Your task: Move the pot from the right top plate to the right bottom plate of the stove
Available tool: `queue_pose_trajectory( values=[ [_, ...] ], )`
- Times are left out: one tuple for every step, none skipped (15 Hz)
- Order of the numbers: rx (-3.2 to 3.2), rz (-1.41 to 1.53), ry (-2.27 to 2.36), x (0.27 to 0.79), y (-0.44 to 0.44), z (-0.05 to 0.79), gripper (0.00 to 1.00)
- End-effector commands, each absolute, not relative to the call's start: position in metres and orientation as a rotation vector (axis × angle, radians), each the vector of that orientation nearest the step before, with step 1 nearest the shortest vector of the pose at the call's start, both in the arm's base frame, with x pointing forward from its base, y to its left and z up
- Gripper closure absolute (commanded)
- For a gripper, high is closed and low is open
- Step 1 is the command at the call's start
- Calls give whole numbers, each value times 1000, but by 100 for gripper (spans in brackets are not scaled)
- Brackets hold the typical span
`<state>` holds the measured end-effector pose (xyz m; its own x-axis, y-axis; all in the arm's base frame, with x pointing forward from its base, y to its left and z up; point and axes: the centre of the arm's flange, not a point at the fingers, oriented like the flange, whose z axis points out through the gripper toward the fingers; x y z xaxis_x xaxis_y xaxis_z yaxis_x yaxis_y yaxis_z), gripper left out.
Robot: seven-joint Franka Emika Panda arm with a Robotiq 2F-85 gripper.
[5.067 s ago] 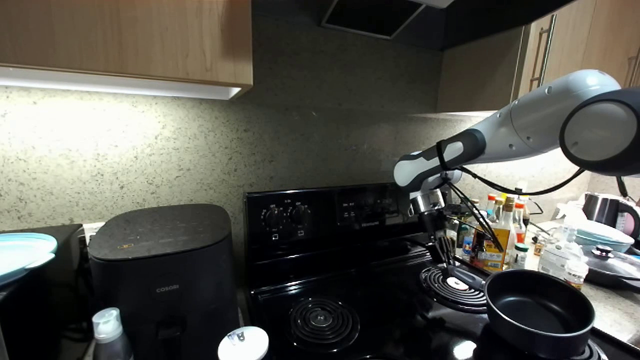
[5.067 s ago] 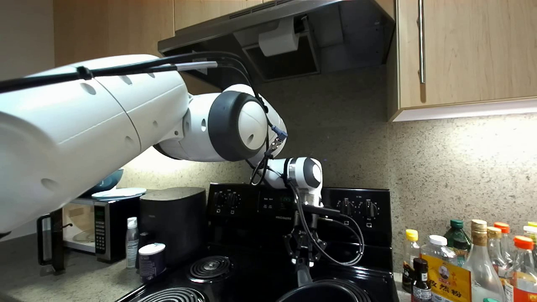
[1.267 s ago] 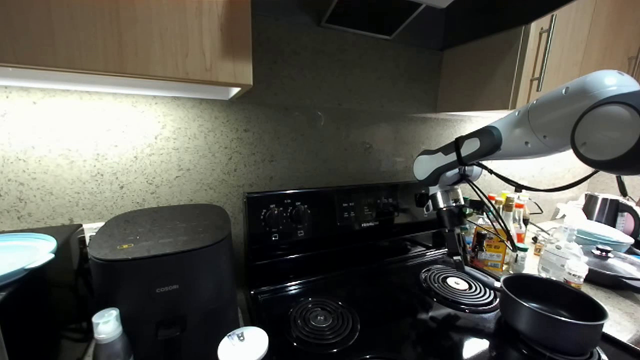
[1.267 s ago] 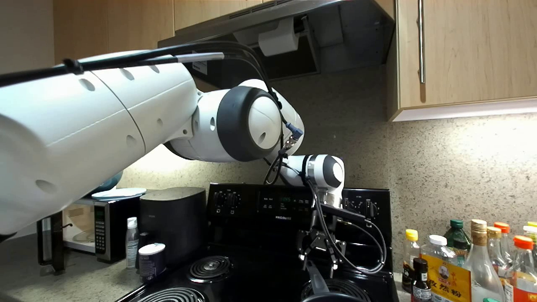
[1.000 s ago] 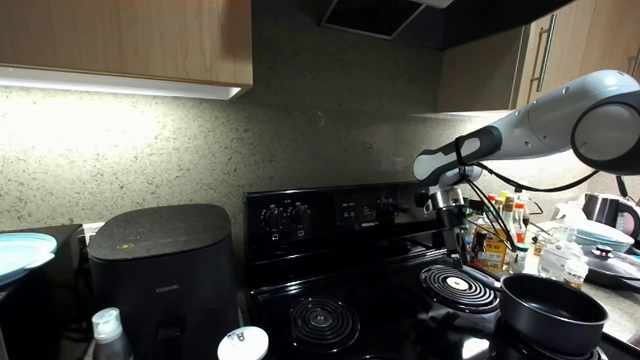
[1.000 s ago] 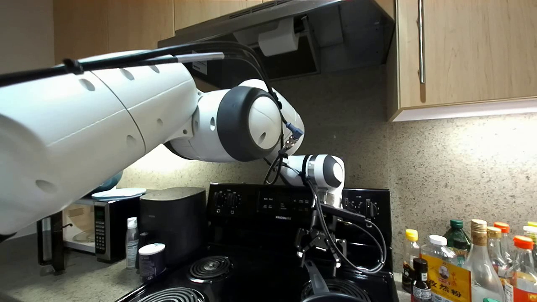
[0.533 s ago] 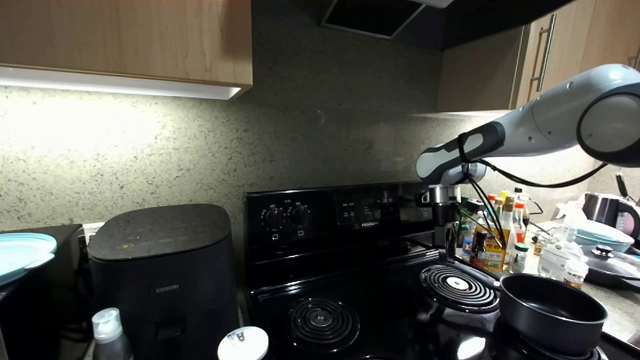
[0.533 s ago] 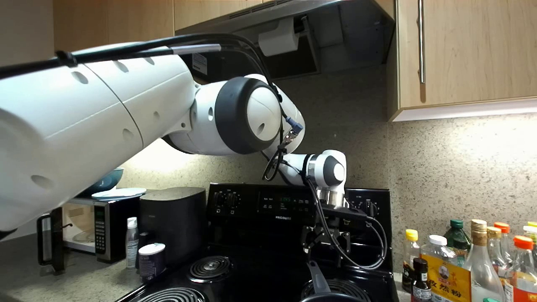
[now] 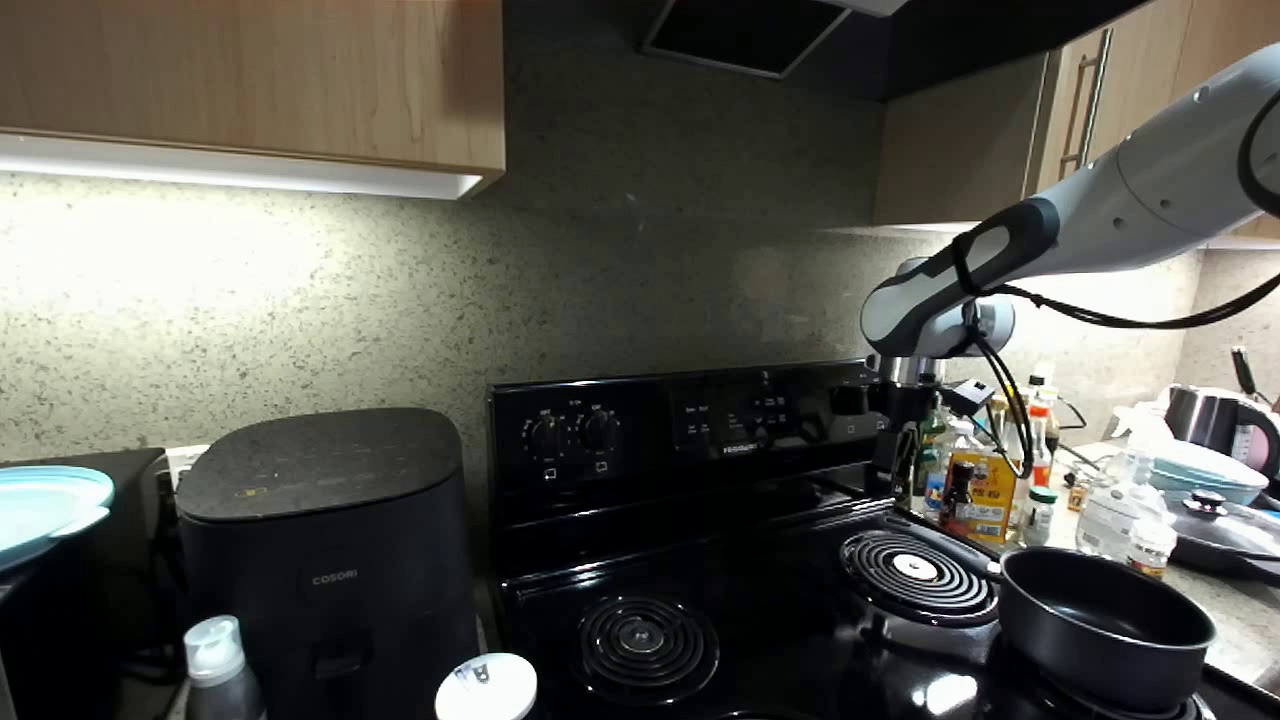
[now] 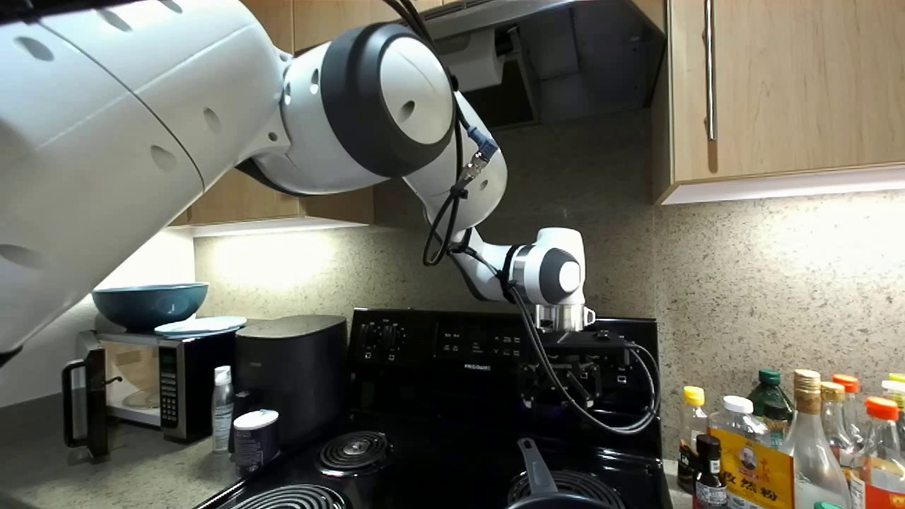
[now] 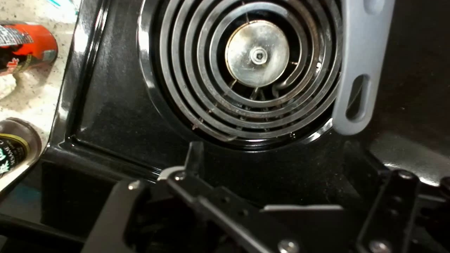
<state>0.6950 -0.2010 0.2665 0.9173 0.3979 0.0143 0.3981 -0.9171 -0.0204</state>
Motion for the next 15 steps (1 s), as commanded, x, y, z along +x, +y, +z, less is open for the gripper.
queue_pose_trajectory(
  values=[
    [-3055, -17, -633, 691, -200, 267, 0],
    [-3055, -14, -633, 688, -199, 268, 0],
    [-3054, -11, -633, 686, -199, 268, 0],
    [-3054, -10, -633, 685, -199, 268, 0],
    [-3053, -9, -633, 685, -199, 268, 0],
    [-3053, -8, -633, 685, -199, 268, 0],
    [-3053, -8, -633, 685, -199, 268, 0],
    [-3053, -8, -633, 685, -199, 268, 0],
    [-3053, -8, -633, 685, -199, 268, 0],
    [-3053, -8, -633, 685, -199, 268, 0],
    [-3053, -8, -633, 685, -199, 268, 0],
    [-3053, -8, -633, 685, -199, 268, 0],
    [-3053, -8, -633, 685, -199, 268, 0],
    [-3053, -8, -633, 685, -199, 268, 0],
    [-3053, -8, -633, 685, -199, 268, 0]
  ],
)
